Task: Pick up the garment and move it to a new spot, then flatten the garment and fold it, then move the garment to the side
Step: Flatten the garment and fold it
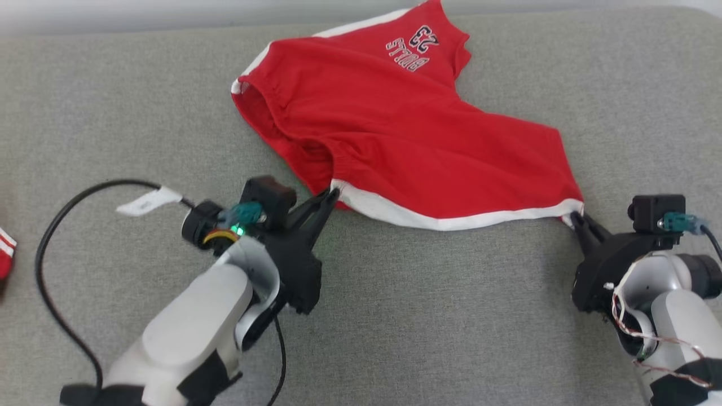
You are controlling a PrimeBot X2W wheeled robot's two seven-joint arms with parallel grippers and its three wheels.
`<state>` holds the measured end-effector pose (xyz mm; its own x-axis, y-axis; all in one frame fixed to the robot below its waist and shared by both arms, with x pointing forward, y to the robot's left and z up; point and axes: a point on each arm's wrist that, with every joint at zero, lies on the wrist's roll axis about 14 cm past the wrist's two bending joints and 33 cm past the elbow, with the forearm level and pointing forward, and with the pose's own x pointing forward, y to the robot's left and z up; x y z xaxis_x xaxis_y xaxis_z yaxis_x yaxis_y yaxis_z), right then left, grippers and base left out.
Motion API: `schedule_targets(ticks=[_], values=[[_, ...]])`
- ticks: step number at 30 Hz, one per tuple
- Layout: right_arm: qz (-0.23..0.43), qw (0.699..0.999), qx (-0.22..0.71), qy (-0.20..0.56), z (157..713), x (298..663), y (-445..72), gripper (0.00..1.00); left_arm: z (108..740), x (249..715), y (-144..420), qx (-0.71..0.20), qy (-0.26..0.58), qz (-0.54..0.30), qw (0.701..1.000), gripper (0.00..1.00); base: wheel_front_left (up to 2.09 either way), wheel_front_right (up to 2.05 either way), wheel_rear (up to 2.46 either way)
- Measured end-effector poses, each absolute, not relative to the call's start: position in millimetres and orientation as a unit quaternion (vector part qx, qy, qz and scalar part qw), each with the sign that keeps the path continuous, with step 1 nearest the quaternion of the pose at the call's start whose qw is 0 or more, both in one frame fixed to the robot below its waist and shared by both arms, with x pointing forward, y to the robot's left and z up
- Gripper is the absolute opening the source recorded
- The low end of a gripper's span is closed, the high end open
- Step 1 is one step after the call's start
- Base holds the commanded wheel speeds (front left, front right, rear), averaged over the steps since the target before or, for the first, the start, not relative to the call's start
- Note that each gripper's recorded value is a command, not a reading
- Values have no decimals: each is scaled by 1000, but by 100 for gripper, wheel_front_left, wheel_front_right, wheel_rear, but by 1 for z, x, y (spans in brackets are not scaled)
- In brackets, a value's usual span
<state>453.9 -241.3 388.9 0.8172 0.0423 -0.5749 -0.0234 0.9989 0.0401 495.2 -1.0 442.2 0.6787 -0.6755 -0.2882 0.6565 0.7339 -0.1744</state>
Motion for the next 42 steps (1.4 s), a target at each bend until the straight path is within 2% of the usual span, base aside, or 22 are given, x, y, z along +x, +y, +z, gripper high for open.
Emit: schedule_targets(ticks=[13,24,31,38,42], values=[[43,965,-17,257,443,418,-247,0,459,439,47,-186,119,-273,936,0,0,0,0],[98,929,-19,356,434,355,-225,0,446,371,79,-214,146,-217,941,0,0,0,0],[108,911,-3,398,437,316,-215,0,432,331,98,-200,181,-187,945,0,0,0,0],[127,940,-44,314,478,351,-205,0,443,333,98,-223,165,-185,943,0,0,0,0],[152,941,-84,290,488,389,-196,0,462,362,97,-220,138,-191,947,0,0,0,0]])
